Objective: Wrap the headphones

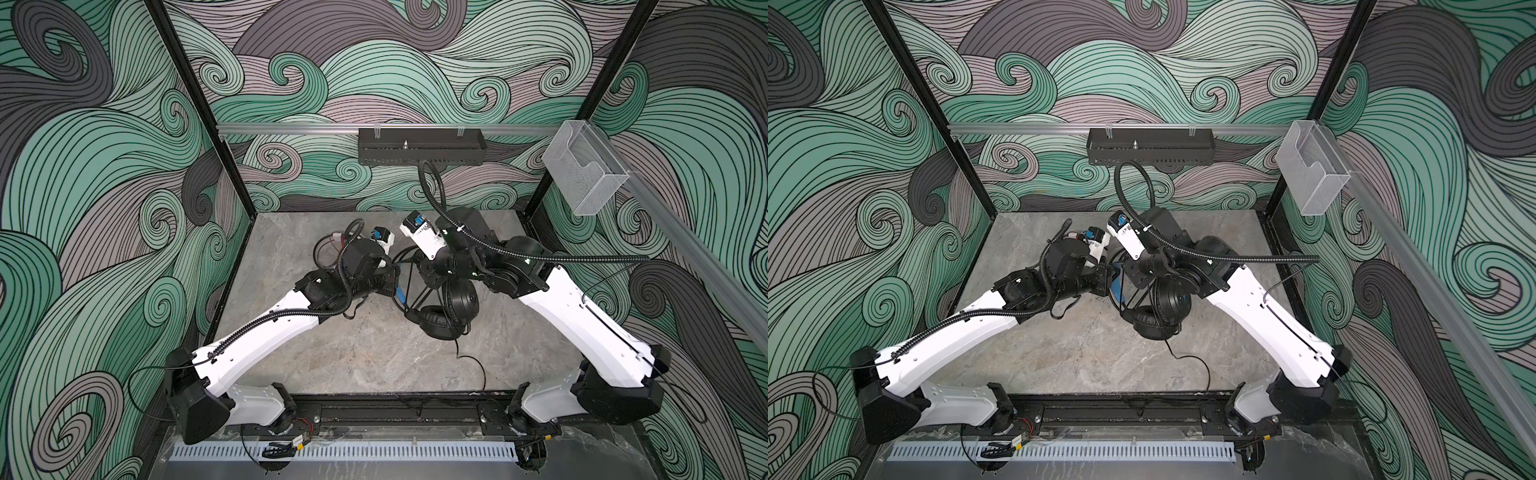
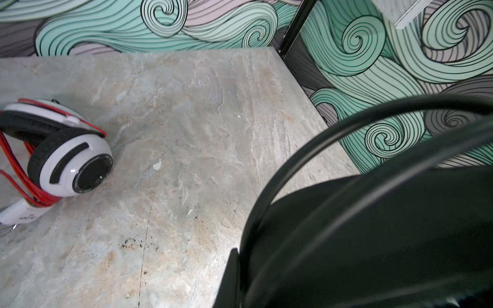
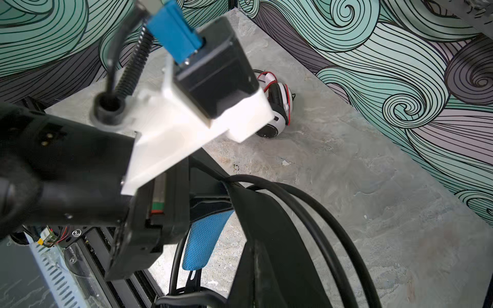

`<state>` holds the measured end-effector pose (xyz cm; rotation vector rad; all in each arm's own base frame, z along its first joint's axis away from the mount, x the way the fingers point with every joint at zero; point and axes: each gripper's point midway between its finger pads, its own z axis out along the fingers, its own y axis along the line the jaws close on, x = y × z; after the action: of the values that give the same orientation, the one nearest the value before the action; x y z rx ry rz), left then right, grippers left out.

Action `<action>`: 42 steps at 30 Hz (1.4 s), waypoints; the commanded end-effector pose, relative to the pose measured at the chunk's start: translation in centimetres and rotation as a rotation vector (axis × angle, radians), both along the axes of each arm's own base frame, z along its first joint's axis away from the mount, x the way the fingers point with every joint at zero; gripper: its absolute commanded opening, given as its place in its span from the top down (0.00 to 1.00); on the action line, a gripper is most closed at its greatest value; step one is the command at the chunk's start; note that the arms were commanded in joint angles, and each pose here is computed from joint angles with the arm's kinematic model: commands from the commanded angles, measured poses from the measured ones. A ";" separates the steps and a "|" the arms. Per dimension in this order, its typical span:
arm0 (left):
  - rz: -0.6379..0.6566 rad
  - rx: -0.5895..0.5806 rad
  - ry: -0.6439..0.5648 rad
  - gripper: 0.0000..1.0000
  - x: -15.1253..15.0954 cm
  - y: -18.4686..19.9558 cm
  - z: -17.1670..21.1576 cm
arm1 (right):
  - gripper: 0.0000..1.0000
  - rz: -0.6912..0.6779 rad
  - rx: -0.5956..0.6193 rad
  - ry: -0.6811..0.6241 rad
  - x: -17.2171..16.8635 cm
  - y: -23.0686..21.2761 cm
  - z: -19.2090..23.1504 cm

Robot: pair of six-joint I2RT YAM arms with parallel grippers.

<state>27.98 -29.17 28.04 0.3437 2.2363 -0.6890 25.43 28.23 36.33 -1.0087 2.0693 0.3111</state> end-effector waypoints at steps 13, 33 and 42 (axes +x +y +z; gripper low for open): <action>0.150 0.252 -0.126 1.00 1.1 5.9 1.2 | 0.97 -0.019 -0.072 -0.205 0.6 -3.3 4.9; 0.153 0.756 -0.389 1.00 2.0 13.5 6.5 | 0.95 -0.080 -0.329 -0.364 2.6 -6.0 6.2; -0.026 0.547 -0.382 1.00 -0.7 10.7 7.4 | 0.92 -0.133 -0.272 -0.356 4.0 -5.7 5.6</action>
<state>29.14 -19.21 35.88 0.6194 1.9815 0.0375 27.94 24.54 38.90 -1.1997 1.8969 -0.1998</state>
